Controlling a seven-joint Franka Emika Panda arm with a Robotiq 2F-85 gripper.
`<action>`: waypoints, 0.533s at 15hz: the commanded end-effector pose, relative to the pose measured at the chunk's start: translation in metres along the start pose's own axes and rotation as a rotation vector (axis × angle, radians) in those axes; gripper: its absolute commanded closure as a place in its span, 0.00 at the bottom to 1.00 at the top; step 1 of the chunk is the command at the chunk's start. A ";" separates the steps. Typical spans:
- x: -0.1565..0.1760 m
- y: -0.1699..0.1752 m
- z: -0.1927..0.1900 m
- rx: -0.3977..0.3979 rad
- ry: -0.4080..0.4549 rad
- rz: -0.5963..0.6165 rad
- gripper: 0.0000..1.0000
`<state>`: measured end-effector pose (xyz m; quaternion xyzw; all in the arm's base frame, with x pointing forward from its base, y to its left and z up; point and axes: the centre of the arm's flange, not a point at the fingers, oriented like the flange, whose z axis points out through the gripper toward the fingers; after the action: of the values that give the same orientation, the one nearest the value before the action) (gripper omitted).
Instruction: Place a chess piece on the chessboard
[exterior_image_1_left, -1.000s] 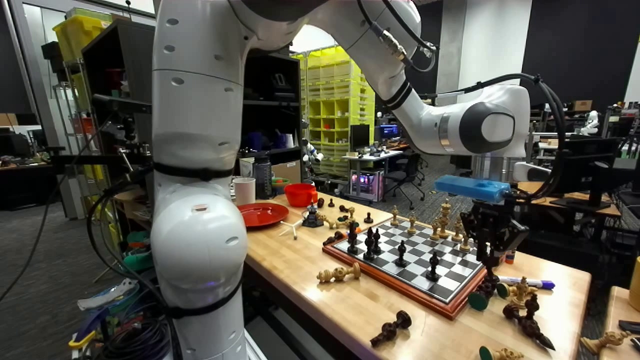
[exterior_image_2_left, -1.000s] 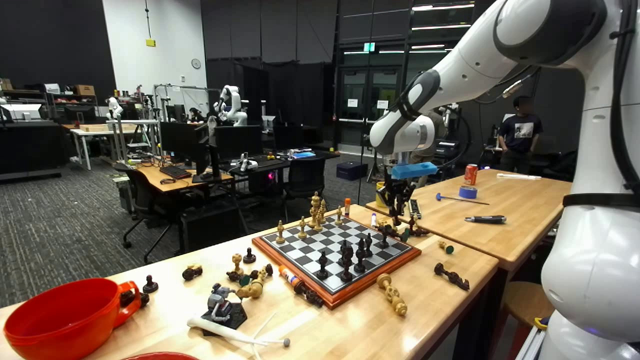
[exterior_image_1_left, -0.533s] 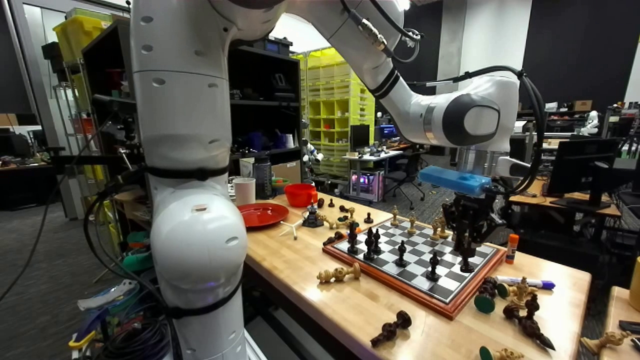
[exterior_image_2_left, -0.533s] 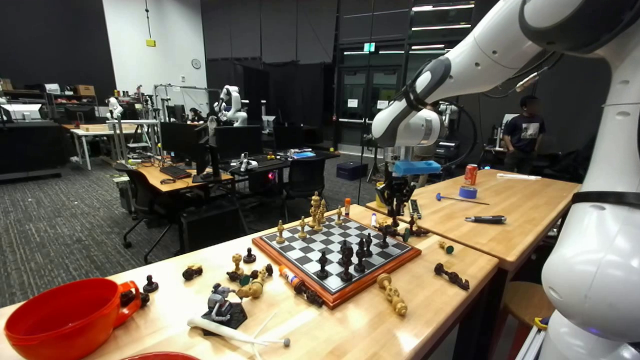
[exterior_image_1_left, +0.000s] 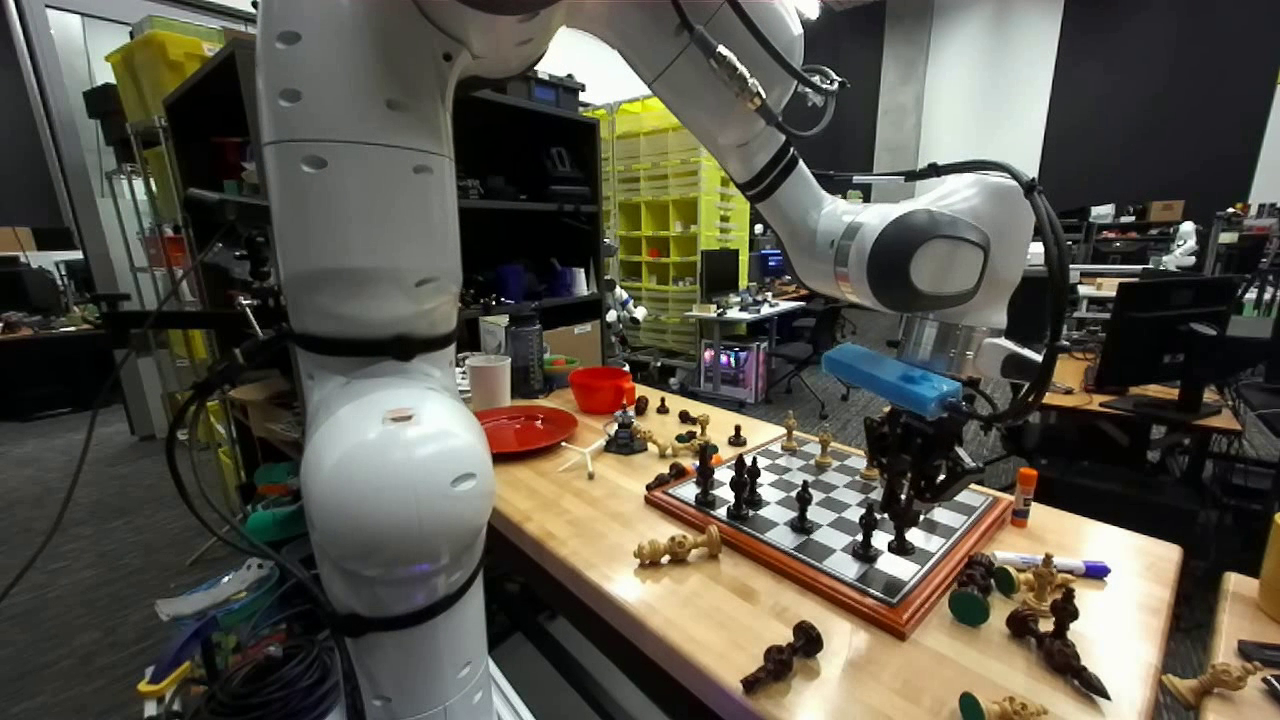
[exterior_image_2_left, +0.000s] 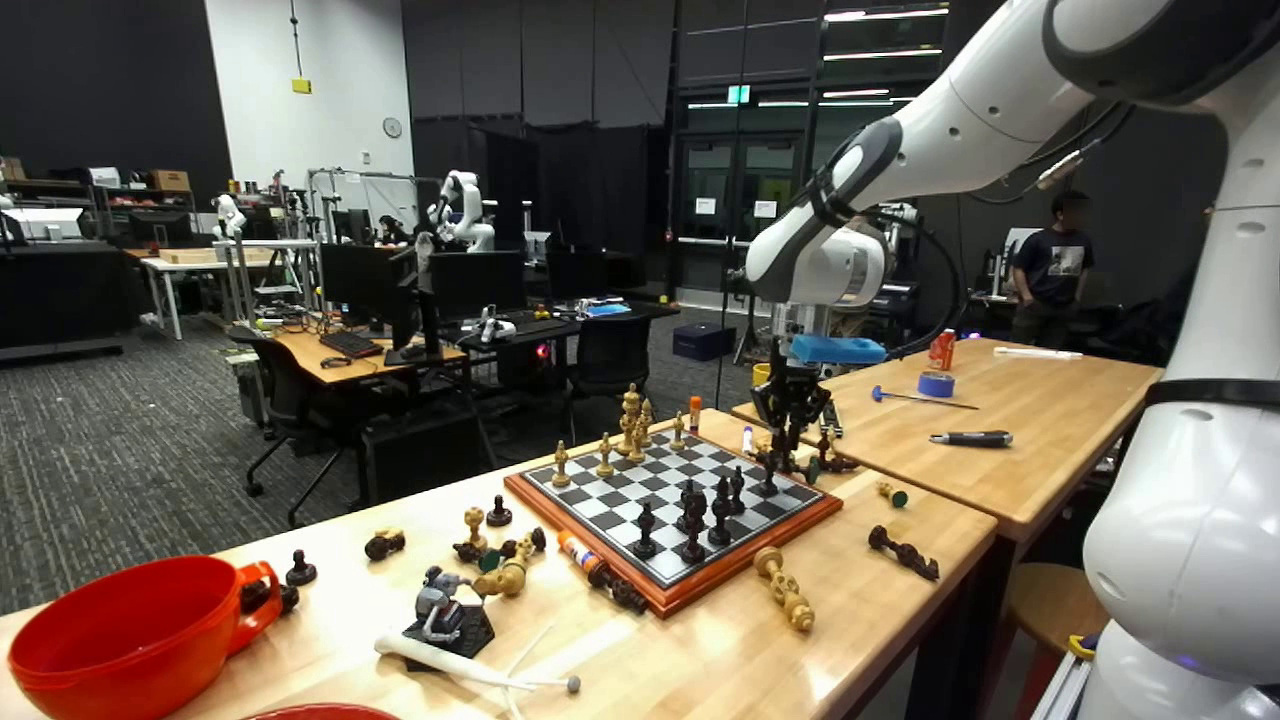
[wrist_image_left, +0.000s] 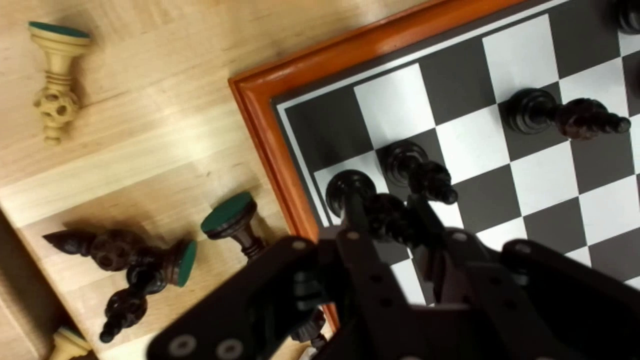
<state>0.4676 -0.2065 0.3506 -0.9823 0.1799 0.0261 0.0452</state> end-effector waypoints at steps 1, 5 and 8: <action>-0.007 0.002 0.004 0.041 0.014 -0.010 0.94; -0.005 0.007 0.008 0.046 0.023 -0.006 0.94; -0.003 0.008 0.012 0.050 0.031 -0.004 0.94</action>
<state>0.4648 -0.2096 0.3418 -0.9817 0.1811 0.0179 0.0564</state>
